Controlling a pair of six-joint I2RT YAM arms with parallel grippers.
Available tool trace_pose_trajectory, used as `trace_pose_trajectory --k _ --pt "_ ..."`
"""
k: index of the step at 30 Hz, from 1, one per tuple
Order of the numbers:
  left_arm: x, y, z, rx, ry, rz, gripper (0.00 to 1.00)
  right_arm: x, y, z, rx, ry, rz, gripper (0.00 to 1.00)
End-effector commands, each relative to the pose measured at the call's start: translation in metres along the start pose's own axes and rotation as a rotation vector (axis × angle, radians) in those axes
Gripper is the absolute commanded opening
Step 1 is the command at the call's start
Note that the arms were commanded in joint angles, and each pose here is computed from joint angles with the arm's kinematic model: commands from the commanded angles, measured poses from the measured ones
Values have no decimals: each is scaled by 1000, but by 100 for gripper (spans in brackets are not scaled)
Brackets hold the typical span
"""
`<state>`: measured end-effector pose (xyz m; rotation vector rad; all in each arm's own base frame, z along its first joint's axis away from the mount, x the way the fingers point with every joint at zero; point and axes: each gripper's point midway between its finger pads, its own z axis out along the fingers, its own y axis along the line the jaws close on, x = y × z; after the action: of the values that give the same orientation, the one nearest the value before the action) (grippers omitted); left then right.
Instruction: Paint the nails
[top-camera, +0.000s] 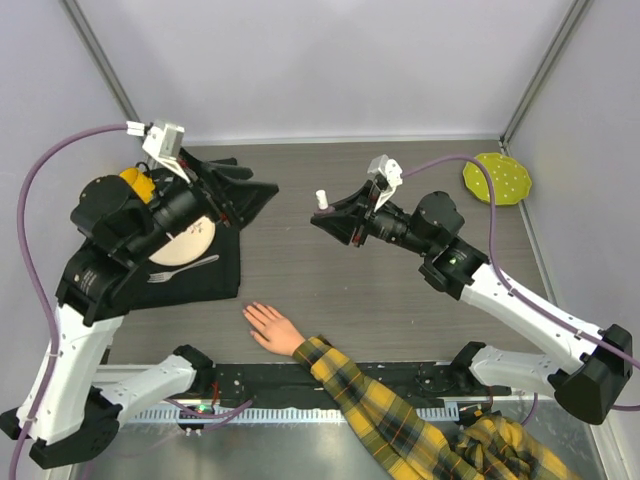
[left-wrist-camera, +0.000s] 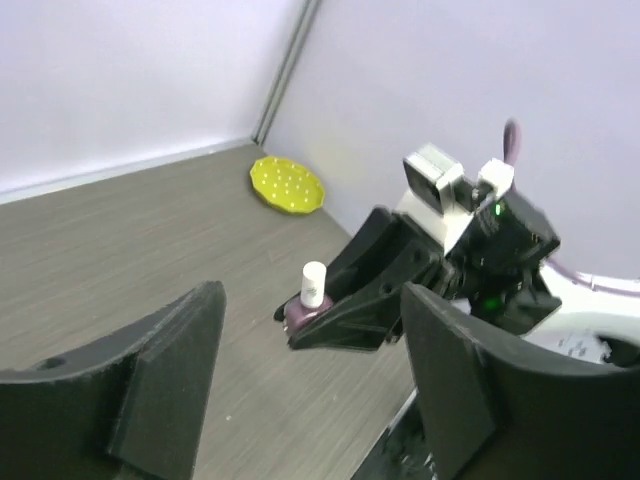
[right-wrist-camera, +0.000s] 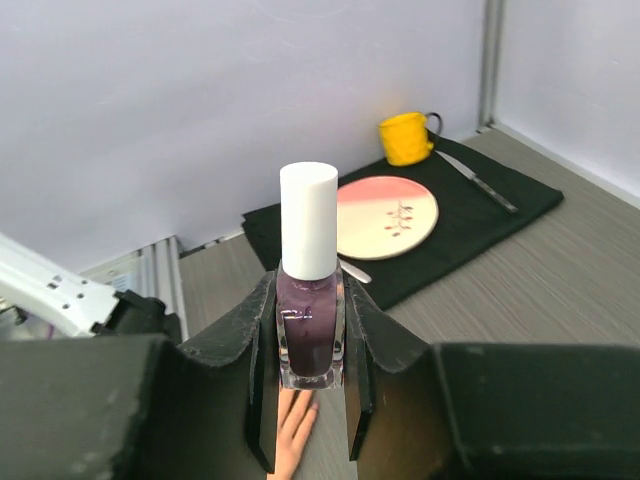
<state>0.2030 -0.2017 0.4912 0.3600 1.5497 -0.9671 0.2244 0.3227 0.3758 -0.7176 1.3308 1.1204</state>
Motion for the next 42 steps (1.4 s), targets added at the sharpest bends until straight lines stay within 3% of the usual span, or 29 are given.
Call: trace_pose_trajectory --k 1,7,10,23,33,39,42 --pt "3 19 35 -112 -14 -249 69 -34 -20 -1 132 -68 -68 1" --pt "19 21 62 -311 -53 -101 56 -36 -33 2 200 -62 -69 1" --pt "30 16 76 -362 -59 -39 54 -38 -34 1 208 -64 -72 1" --pt "57 4 107 -320 -24 -30 49 -41 -31 -2 195 -70 -86 1" --pt "69 -3 113 -279 15 -43 35 -46 -27 -3 185 -88 -85 1" --pt "77 -23 112 -136 23 -52 5 -54 -16 -6 143 -120 -78 1" --pt "86 -49 102 116 42 -44 0 -67 10 -11 22 -176 -89 1"
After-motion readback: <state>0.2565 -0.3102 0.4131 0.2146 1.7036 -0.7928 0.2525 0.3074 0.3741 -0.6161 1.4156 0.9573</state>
